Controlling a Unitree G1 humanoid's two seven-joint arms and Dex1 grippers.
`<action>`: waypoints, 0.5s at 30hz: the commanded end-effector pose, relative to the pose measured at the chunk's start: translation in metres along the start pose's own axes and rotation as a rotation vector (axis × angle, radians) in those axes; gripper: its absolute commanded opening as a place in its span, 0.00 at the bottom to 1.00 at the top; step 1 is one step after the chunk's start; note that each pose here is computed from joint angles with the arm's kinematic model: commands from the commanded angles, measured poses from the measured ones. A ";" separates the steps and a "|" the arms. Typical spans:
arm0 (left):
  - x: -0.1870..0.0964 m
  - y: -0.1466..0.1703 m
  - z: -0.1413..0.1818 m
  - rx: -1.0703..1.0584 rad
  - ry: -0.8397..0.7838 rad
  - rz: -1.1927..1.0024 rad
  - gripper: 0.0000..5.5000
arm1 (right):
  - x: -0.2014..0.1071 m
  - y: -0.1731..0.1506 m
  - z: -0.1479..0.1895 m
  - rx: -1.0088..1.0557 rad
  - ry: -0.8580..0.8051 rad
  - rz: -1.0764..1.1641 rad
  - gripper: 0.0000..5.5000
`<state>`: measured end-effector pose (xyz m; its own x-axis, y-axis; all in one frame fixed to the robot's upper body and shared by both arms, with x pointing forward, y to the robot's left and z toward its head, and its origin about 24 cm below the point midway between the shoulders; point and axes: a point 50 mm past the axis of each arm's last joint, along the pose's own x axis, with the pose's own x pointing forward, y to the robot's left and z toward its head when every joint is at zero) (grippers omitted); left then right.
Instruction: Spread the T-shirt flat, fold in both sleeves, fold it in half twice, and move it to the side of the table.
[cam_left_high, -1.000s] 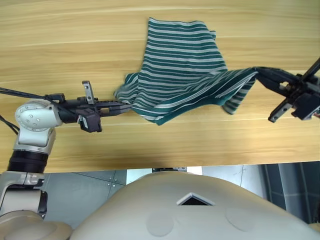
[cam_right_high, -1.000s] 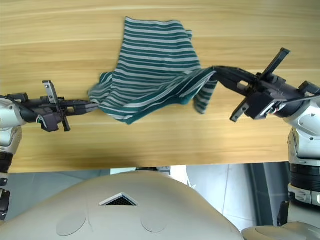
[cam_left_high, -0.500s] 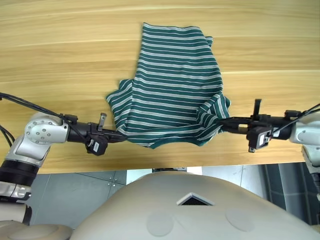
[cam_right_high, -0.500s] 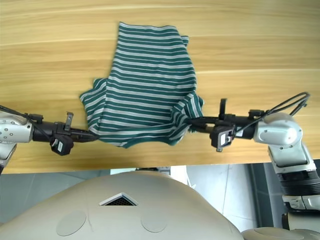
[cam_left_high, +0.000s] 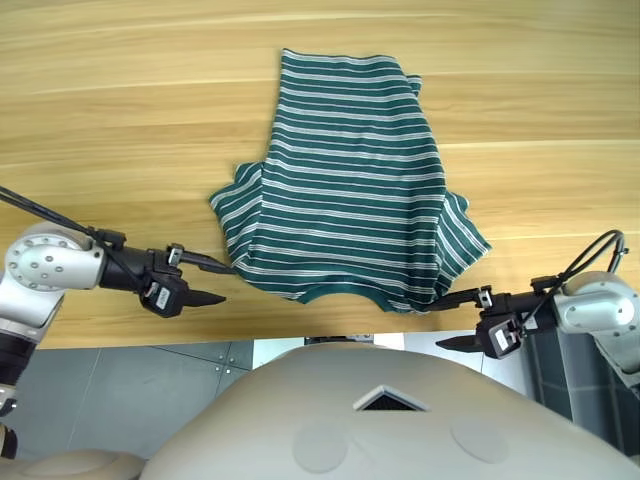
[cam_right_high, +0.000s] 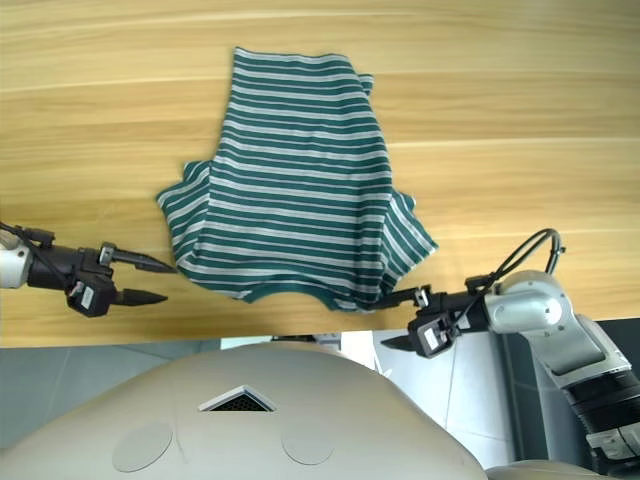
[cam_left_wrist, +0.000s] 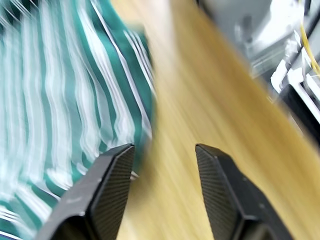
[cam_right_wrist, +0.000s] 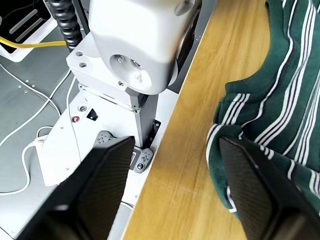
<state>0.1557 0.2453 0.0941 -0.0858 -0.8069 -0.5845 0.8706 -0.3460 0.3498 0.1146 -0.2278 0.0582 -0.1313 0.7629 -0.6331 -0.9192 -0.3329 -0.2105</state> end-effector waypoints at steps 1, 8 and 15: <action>-0.028 0.038 0.031 0.072 -0.238 0.247 0.51 | -0.039 -0.022 0.014 -0.076 -0.002 -0.147 0.70; -0.022 0.071 -0.007 0.103 -0.091 0.410 0.35 | -0.104 -0.058 0.044 -0.135 -0.303 -0.473 0.81; 0.013 0.050 -0.060 0.074 0.191 0.235 0.13 | -0.100 -0.174 0.012 -0.119 -0.098 -0.975 0.61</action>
<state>0.2293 0.2501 0.0777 0.2525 -0.7961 -0.5499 0.8064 -0.1410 0.5743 0.2496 -0.2533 0.1714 0.5281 0.8451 -0.0829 -0.6813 0.3634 -0.6354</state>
